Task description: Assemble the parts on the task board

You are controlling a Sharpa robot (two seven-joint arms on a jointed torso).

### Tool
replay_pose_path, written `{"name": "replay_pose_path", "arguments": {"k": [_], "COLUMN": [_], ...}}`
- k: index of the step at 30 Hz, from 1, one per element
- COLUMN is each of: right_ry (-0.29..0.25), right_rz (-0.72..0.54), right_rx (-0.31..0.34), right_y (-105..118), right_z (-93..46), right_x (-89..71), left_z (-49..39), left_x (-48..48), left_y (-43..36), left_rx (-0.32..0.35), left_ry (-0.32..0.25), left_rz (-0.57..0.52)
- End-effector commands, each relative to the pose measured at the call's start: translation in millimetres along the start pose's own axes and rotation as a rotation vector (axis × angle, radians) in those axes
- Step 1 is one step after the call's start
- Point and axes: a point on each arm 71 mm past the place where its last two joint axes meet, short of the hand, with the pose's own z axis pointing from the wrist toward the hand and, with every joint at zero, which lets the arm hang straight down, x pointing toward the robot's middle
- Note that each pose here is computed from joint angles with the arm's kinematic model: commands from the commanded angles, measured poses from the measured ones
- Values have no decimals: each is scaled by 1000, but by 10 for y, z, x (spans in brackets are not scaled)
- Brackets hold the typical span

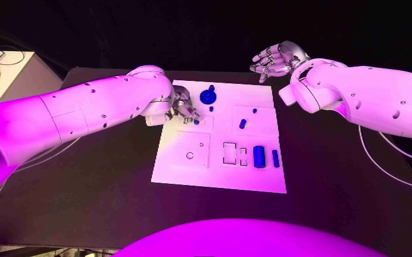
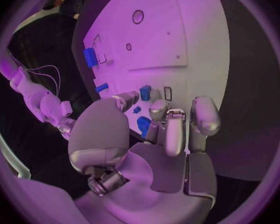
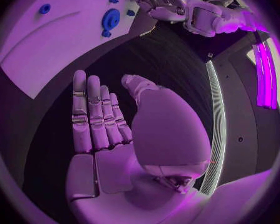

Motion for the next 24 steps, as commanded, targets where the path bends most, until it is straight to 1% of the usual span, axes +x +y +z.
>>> {"name": "replay_pose_path", "arguments": {"k": [1,5,13,15,16,18,21,22,24], "right_ry": [15,15,15,15,15,14,11,9,7], "right_rz": [-6,-6,-5,-5,-4,-4,-2,-2,-1], "right_rx": [-10,-9,-8,-8,-9,-9,-10,-10,-11], "right_y": [4,-3,-17,-20,-23,-26,-33,-36,-41], "right_z": [-5,-8,-13,-14,-14,-15,-16,-16,-15], "right_x": [14,12,10,10,8,5,-4,-8,-14], "left_z": [-12,-40,-144,-192,-229,-263,-337,-375,-422], "left_x": [-5,-13,-42,-69,-89,-110,-174,-216,-287], "left_y": [-2,14,19,14,18,26,65,96,145], "left_rx": [12,20,51,65,76,85,101,107,111], "left_ry": [-18,-27,-40,-40,-39,-38,-40,-44,-56], "left_rz": [-16,-34,-73,-93,-110,-126,-165,-186,-212]}}
